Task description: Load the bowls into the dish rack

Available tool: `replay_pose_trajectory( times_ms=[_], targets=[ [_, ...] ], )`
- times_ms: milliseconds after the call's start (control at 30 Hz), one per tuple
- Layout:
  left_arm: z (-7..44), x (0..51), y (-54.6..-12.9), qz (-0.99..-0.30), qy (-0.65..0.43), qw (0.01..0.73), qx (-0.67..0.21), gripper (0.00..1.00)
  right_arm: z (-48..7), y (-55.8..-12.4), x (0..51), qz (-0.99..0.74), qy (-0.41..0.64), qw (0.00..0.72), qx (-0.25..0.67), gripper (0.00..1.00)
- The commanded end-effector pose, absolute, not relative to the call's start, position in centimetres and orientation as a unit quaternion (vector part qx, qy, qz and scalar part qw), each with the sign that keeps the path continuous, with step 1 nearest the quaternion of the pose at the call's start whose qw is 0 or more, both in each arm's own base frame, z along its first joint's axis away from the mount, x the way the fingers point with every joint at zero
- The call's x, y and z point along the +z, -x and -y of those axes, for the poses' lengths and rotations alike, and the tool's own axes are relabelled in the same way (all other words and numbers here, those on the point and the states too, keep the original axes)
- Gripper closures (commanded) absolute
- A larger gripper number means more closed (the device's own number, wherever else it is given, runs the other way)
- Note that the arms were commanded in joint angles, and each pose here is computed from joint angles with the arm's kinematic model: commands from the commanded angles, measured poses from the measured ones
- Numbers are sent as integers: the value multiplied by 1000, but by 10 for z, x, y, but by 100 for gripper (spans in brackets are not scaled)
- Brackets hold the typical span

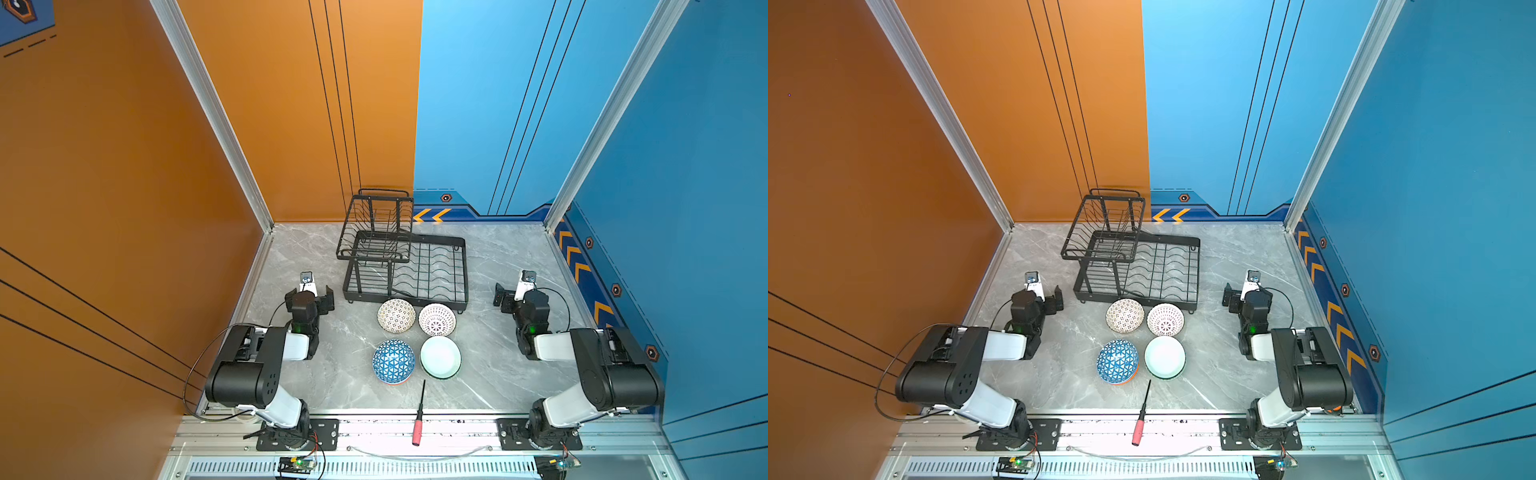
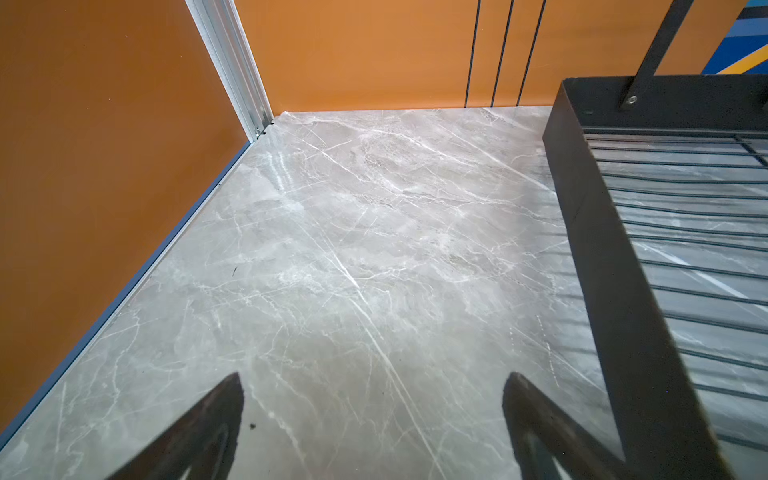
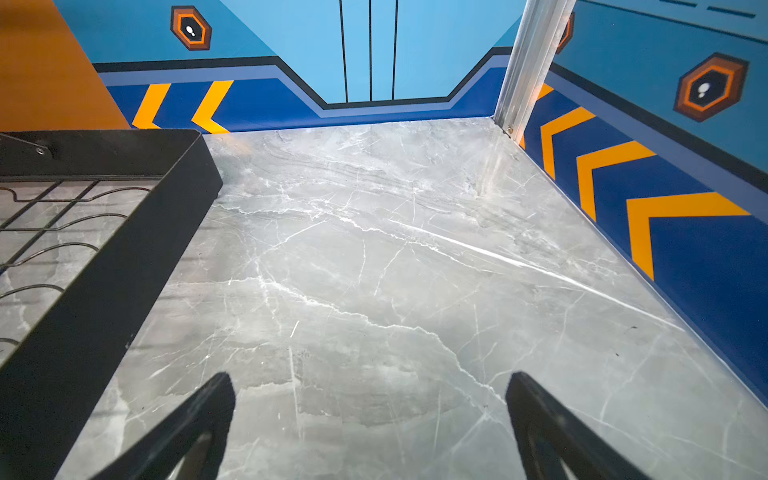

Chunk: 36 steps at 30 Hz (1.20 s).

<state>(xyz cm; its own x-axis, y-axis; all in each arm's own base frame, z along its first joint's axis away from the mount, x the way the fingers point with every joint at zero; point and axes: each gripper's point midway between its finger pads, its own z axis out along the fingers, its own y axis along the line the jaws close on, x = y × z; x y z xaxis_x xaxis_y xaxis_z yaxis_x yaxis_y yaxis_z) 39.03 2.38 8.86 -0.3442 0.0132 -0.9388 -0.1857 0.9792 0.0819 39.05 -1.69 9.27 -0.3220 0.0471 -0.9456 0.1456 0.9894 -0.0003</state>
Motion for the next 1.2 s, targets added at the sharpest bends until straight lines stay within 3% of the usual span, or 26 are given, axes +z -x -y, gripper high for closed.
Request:
replay_pose_trajectory(
  times_ms=[0, 1167],
  targets=[
    [-18, 91, -394, -813, 39, 575, 81, 2, 16, -394, 92, -814, -59, 576, -36, 0],
    [-16, 90, -395, -816, 32, 573, 63, 2, 16, -392, 93, -811, -60, 579, -58, 0]
  ],
)
